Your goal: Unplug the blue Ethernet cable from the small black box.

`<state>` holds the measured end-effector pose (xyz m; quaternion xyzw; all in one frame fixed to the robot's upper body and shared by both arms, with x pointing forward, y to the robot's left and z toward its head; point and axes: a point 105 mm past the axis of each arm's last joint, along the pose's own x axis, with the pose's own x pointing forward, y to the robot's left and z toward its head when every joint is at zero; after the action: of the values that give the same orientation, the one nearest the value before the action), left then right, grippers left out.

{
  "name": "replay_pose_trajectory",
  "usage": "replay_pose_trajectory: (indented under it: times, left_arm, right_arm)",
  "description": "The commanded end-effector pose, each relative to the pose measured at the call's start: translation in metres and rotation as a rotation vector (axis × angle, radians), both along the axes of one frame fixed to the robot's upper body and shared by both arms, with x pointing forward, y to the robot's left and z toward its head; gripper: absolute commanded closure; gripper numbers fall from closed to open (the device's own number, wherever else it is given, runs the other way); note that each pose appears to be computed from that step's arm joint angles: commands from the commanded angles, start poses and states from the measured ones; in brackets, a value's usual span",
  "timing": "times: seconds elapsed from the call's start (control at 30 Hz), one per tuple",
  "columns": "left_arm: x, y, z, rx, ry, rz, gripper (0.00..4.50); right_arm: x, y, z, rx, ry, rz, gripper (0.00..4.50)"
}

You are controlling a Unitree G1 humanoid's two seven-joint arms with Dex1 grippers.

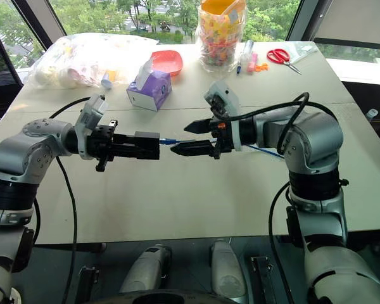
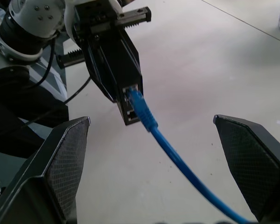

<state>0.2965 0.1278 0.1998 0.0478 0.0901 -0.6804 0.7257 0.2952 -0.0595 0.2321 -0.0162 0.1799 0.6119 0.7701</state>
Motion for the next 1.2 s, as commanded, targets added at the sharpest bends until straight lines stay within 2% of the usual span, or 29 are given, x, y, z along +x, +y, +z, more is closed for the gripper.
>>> replay_pose_trajectory:
  times: [0.03, 0.37, 0.47, 0.53, 0.97, 1.07, 1.13, 1.2]
  left_arm:
    - [-0.004, -0.003, 0.013, -0.003, -0.06, -0.024, 4.01]
    - [-0.003, -0.008, 0.014, -0.026, -0.065, -0.022, 4.01]
    - [-0.005, -0.008, 0.013, -0.024, -0.063, -0.025, 4.01]
    - [-0.006, -0.008, 0.012, -0.023, -0.062, -0.026, 4.01]
    - [-0.007, -0.006, 0.009, -0.014, -0.058, -0.028, 4.01]
    - [-0.007, -0.005, 0.009, -0.008, -0.061, -0.031, 4.01]
    - [-0.007, -0.005, 0.009, -0.007, -0.061, -0.032, 4.01]
    - [-0.008, -0.006, 0.009, -0.005, -0.062, -0.034, 4.01]
  right_arm:
    - [-0.007, 0.006, 0.008, 0.0, -0.036, 0.04, 0.07]
    - [-0.01, 0.018, 0.0, -0.028, -0.054, 0.069, 0.07]
    - [-0.009, 0.019, 0.0, -0.026, -0.06, 0.063, 0.88]
    - [-0.009, 0.02, -0.001, -0.027, -0.058, 0.065, 1.9]
    - [-0.012, 0.022, -0.001, -0.024, -0.051, 0.077, 1.9]
    - [-0.012, 0.022, -0.001, -0.026, -0.053, 0.078, 2.71]
    - [-0.012, 0.022, -0.001, -0.027, -0.053, 0.079, 3.72]
    - [-0.012, 0.022, -0.002, -0.029, -0.055, 0.082, 4.44]
